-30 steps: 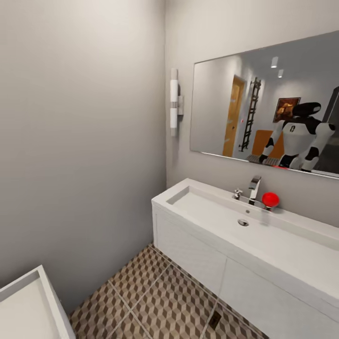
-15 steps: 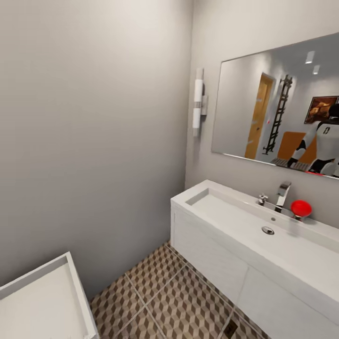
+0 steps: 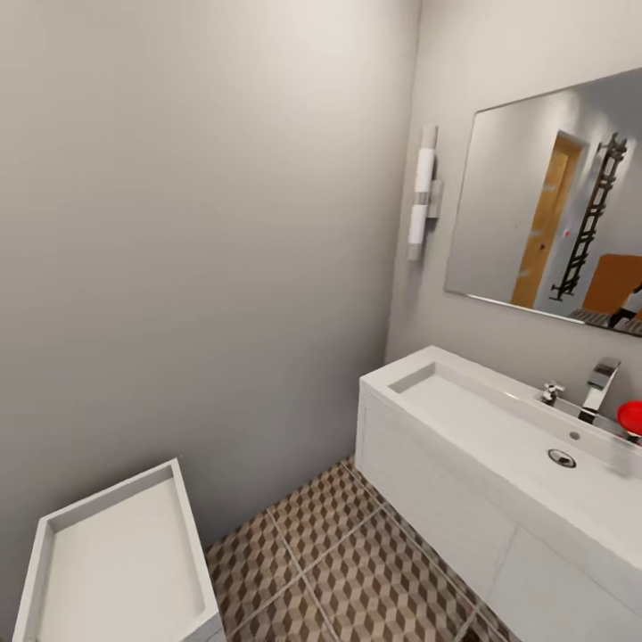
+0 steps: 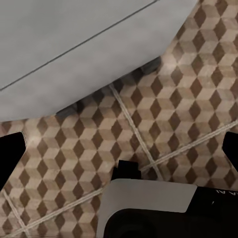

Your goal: Take the four mousetraps from the cabinet in the bathroom and place them on the bathroom floor. Make sure all four end up on the same floor surface, and ensure that at least two of them are either under or directly next to the same bathroom sink.

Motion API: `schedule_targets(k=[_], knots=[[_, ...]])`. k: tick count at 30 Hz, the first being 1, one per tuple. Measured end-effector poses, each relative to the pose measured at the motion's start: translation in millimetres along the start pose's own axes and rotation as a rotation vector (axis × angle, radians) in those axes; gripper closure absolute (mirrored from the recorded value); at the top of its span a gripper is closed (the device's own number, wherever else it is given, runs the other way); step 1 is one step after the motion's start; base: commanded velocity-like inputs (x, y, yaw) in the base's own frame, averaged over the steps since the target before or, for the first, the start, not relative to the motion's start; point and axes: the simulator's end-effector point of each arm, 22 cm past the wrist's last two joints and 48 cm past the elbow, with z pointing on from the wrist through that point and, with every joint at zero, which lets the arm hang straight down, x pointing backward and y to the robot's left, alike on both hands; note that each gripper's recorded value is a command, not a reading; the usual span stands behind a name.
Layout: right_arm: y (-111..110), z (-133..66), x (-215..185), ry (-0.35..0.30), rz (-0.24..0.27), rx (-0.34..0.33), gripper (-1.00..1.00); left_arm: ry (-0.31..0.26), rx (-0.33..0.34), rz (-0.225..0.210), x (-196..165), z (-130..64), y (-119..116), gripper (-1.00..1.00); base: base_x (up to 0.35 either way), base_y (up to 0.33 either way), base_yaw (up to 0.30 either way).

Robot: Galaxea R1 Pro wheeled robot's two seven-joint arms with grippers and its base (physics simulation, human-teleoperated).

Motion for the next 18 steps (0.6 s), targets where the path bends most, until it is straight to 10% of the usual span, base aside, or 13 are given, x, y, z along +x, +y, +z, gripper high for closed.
schedule_targets(k=[18], knots=[[0.7,0.0,-0.6,-0.003,0.0,-0.003,-1.0,0.0,0.0,0.0,0.2,0.0,-0.1,-1.0,0.0,0.0,0.28]])
